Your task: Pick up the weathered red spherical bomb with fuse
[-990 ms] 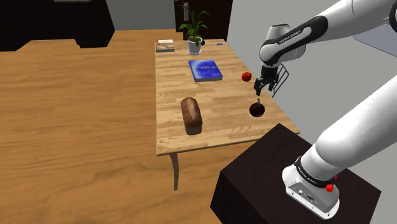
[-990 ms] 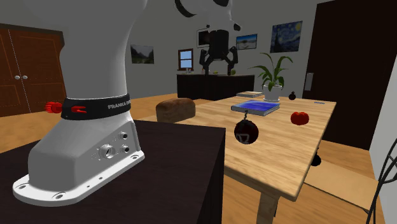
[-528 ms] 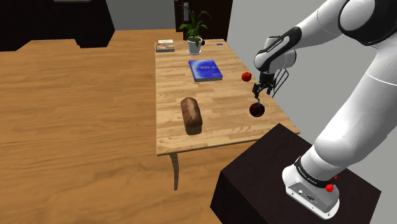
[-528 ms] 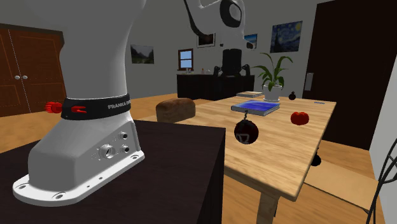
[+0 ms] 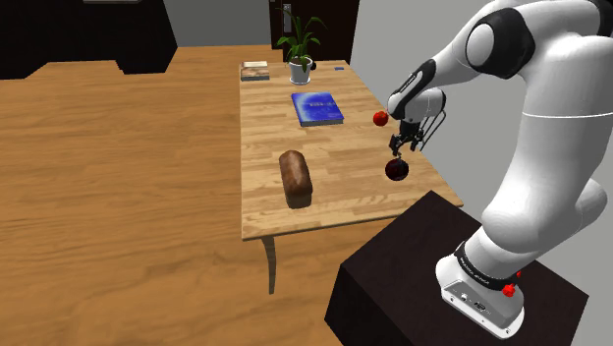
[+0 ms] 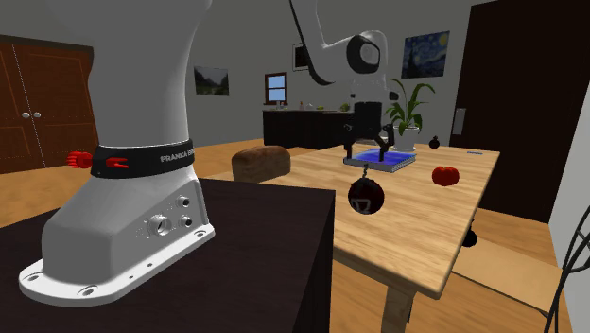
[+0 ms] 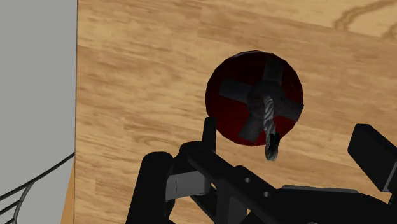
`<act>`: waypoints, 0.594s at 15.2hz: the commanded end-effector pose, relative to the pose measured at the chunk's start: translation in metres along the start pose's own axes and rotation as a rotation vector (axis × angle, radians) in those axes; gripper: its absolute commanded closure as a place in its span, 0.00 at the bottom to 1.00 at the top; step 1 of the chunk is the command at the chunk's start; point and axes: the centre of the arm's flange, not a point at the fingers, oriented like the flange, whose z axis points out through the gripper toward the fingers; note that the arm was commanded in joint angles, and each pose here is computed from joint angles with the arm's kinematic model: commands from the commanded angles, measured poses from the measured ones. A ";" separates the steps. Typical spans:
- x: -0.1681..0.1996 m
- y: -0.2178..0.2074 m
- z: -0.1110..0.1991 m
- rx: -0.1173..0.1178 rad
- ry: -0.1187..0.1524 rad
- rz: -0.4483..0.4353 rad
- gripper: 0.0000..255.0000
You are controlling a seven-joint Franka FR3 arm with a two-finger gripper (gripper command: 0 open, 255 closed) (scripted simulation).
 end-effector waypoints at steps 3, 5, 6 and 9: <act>0.004 0.001 0.023 0.000 0.001 0.003 0.00; 0.006 0.000 0.034 0.000 0.001 0.003 0.00; 0.006 0.000 0.039 0.000 0.001 0.003 0.00; 0.007 0.000 0.041 0.000 0.001 0.003 1.00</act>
